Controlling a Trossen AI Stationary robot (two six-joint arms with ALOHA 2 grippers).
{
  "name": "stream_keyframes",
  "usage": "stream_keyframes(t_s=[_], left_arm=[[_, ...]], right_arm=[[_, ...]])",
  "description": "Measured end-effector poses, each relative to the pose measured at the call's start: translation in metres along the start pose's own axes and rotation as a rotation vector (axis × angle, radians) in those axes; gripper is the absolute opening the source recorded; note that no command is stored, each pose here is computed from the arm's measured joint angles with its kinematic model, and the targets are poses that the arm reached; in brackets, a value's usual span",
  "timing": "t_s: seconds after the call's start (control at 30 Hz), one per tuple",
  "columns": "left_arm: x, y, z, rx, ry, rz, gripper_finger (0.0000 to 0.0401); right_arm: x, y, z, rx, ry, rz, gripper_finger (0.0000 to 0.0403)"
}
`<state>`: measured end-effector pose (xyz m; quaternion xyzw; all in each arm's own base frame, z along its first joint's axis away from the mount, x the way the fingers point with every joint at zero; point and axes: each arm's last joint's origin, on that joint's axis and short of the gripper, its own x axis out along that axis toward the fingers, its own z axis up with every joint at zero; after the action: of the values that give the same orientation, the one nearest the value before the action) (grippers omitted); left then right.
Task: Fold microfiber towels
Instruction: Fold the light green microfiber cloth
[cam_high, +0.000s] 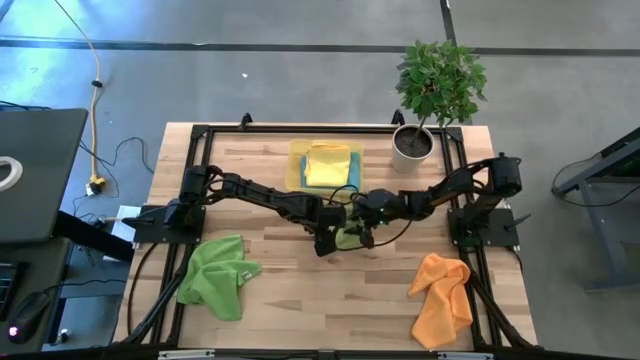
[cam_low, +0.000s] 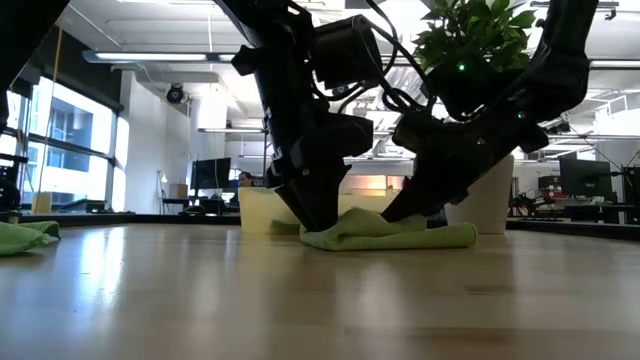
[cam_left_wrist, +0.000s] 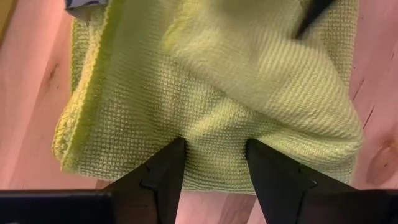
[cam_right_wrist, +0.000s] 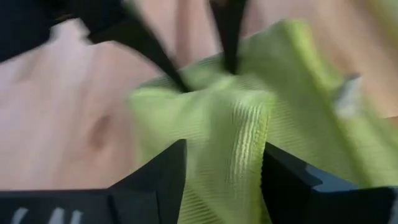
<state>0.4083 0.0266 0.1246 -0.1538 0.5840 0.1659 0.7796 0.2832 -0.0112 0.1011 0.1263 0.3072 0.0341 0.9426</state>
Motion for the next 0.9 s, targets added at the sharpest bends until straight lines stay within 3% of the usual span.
stream_keyframes(t_s=[0.43, 0.73, 0.9], left_arm=[[0.001, 0.01, 0.004, -0.029, 0.01, -0.02, 0.0165], [0.001, 0.013, 0.005, -0.011, 0.016, -0.031, 0.0165], [0.0, 0.013, 0.005, -0.012, 0.013, -0.031, 0.0165]], right_arm=[[-0.007, 0.006, -0.007, 0.171, 0.172, 0.319, 0.0111], [-0.037, 0.019, -0.005, 0.134, 0.302, 0.316, 0.011], [-0.04, 0.02, -0.017, 0.123, 0.411, 0.207, 0.011]])
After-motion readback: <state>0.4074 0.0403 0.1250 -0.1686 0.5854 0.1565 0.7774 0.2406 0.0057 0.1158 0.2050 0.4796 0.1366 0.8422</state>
